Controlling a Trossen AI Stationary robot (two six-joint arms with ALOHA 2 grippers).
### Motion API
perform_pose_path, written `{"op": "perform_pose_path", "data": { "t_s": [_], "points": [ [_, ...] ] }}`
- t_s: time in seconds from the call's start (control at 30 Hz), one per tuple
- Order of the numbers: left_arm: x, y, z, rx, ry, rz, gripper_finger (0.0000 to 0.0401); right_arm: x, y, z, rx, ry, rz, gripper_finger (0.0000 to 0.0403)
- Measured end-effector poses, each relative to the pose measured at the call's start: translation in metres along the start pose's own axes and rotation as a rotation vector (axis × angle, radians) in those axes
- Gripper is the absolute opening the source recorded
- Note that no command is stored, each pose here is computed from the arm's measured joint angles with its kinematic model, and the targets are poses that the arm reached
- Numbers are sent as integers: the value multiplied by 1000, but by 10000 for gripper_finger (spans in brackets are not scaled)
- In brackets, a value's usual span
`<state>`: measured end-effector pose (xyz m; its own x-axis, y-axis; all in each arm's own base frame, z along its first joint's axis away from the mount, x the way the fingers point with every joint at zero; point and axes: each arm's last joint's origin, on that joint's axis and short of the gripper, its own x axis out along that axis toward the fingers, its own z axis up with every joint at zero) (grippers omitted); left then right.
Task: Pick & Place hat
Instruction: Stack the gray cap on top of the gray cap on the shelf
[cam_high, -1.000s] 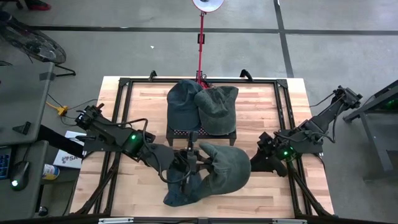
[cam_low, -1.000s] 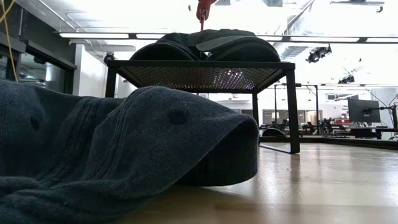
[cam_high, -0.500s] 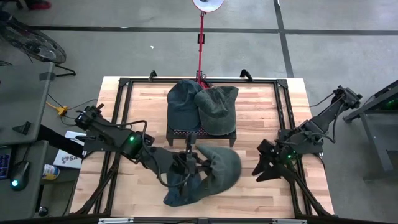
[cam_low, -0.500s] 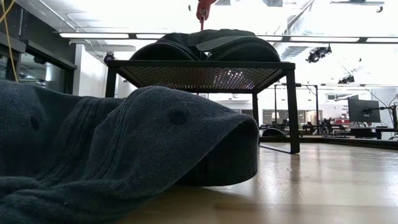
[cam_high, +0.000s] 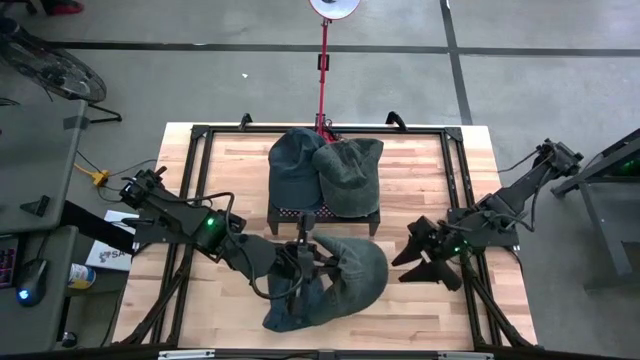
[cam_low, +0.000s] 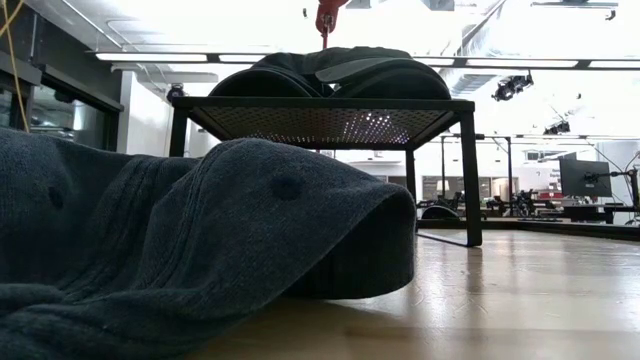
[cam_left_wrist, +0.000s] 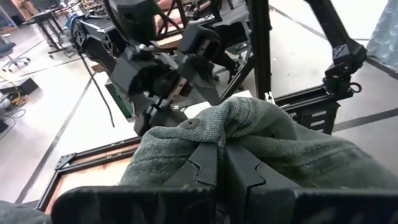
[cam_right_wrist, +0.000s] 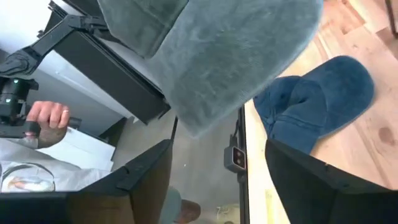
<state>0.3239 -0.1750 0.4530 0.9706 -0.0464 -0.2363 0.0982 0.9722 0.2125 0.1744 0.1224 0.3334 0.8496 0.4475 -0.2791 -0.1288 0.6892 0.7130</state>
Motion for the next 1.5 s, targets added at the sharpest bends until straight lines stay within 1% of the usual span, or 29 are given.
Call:
{"op": "perform_pose_path", "data": {
  "t_s": [0.1, 0.27, 0.37, 0.6, 0.73, 0.93, 1.27, 1.5],
  "points": [
    [0, 0, 0, 2, 3, 13, 0, 10, -2, 1, 2, 0, 5, 260],
    [0, 1, 0, 4, 4, 16, 0, 29, -5, 6, -16, -17, 42, 260],
    [0, 1, 0, 4, 4, 18, 0, 38, -8, 8, -22, -21, 43, 260],
    [0, 1, -1, 4, 11, 25, 0, 41, -12, 12, -18, -43, 32, 259],
    [0, 1, -1, 4, 13, 47, 0, 41, -11, 14, -21, -58, 49, 247],
    [0, 1, -1, 5, 14, 48, 0, 41, -10, 13, -20, -45, 58, 200],
    [0, 1, -1, 4, 15, 47, 0, 41, -10, 13, -19, -25, 76, 100],
    [0, 1, -1, -17, 17, 48, 0, 41, -10, 12, -20, -17, 84, 30]
  ]
}}
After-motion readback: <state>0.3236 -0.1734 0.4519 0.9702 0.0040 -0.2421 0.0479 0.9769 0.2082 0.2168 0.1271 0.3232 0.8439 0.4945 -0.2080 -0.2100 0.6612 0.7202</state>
